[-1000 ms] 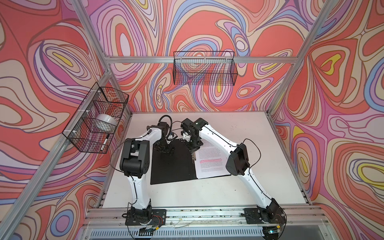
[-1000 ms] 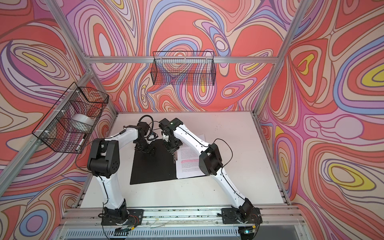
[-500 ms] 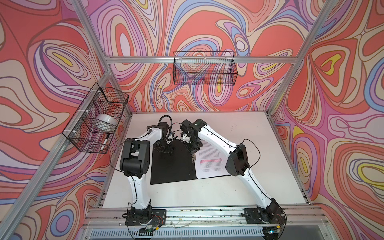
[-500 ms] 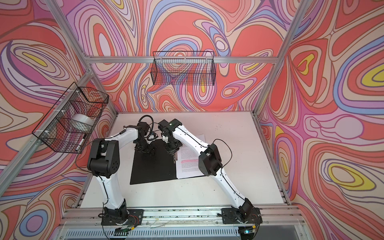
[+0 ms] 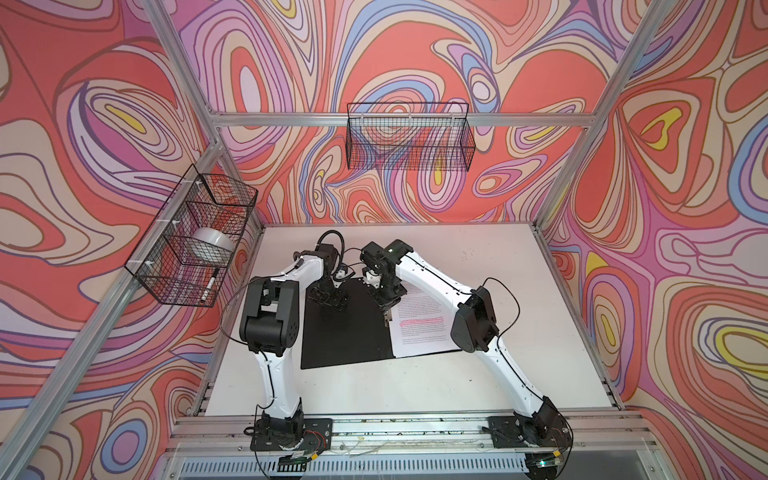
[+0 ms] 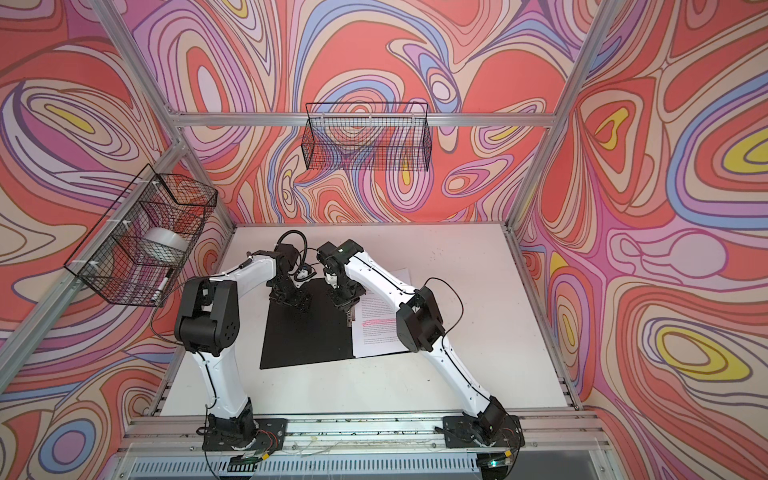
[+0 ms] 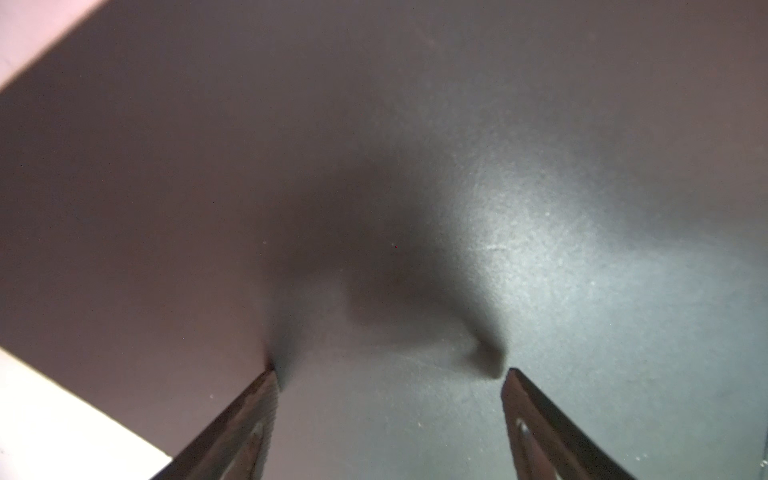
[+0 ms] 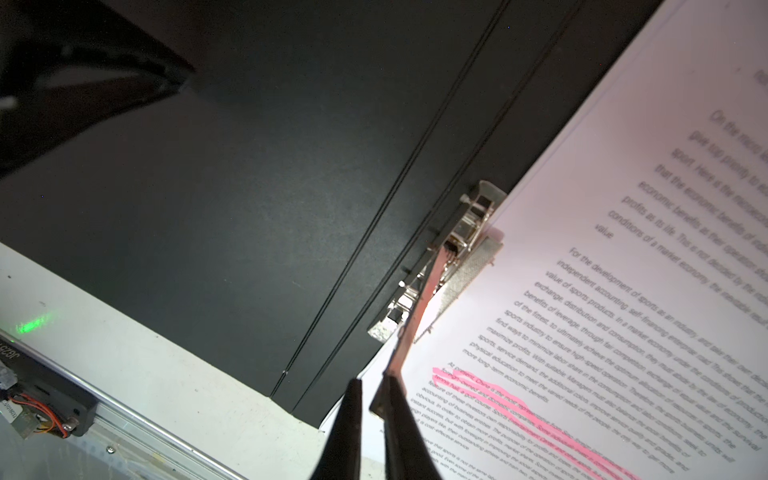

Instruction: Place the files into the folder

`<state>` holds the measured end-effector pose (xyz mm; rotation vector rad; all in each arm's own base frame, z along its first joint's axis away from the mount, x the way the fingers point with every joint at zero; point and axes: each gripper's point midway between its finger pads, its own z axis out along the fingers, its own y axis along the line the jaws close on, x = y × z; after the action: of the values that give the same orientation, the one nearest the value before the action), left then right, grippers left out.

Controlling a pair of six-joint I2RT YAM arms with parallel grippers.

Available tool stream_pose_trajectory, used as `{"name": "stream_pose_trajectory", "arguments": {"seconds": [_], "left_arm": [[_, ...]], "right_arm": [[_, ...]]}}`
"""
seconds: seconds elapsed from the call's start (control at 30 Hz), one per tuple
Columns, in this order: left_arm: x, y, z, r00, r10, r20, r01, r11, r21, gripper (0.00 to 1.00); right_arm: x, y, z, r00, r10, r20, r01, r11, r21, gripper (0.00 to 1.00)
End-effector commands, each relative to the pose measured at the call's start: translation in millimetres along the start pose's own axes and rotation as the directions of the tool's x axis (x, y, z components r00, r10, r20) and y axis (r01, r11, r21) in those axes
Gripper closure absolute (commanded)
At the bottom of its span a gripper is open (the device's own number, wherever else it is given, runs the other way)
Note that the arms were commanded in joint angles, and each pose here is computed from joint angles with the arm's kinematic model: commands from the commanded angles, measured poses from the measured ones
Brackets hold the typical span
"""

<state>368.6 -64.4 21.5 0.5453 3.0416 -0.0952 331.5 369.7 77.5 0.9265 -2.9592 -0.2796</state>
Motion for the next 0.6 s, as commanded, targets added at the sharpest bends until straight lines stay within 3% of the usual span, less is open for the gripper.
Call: {"name": "stream_pose_trajectory", "arguments": {"seconds": [0.0, 0.57], "left_arm": [[24.8, -5.2, 17.3, 0.993, -0.014, -0.114, 0.02, 0.999, 0.048, 0.15], [25.9, -5.3, 17.6, 0.993, -0.029, -0.118, 0.038, 0.996, 0.076, 0.16]], "right_arm": [[19.2, -7.5, 20.9, 0.994, 0.023, -0.105, -0.019, 0.999, 0.037, 0.88], [34.4, -8.6, 33.4, 0.983, 0.049, -0.175, -0.043, 0.998, 0.04, 0.89]]}}
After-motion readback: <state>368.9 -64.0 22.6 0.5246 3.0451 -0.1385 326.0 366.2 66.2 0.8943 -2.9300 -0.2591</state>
